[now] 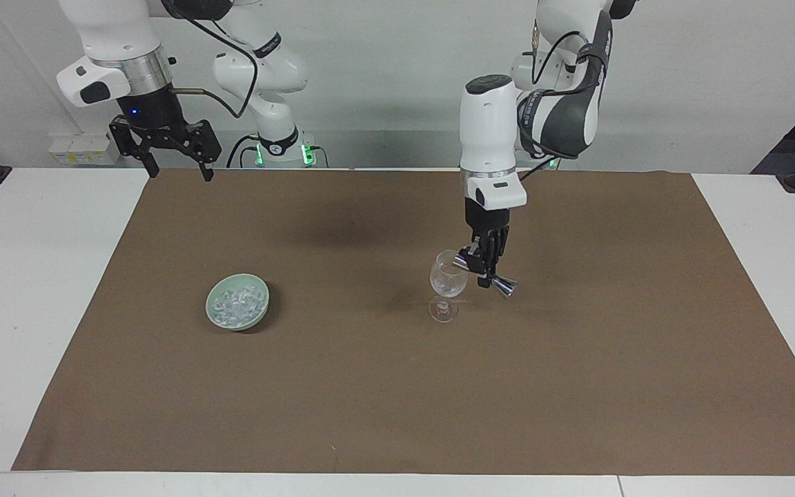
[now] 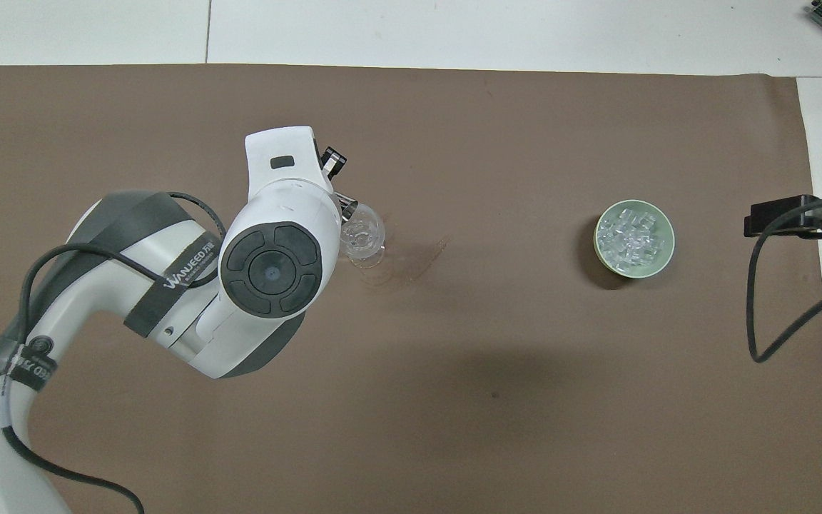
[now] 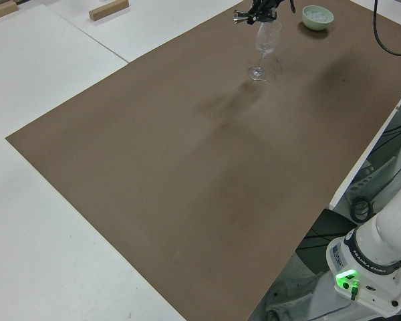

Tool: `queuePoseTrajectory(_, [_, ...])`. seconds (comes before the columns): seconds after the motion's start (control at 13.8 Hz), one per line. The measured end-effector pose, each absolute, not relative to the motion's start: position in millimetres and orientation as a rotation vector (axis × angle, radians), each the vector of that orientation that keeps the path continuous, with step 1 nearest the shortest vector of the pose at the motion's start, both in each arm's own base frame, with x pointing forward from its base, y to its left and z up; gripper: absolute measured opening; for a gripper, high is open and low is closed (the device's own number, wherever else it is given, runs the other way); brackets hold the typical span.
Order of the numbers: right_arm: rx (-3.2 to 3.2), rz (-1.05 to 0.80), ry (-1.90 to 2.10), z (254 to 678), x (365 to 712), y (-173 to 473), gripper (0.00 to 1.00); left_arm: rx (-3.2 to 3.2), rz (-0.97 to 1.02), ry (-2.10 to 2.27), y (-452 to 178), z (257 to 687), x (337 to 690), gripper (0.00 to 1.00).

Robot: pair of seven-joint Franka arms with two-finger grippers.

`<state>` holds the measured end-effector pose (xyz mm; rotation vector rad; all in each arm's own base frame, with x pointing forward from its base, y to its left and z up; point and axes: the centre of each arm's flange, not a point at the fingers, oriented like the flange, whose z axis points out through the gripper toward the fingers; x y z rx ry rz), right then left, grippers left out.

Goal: Pour wine and add ice with both arms

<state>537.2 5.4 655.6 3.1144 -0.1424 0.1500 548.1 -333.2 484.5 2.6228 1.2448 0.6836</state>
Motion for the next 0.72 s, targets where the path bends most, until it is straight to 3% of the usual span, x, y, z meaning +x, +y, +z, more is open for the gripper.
queuePoseTrajectory(0.72, [3.114, 0.150, -0.142, 655.6, 537.2, 5.4, 1.00, 2.630, 0.698, 1.235, -334.1, 485.3, 547.6, 0.22])
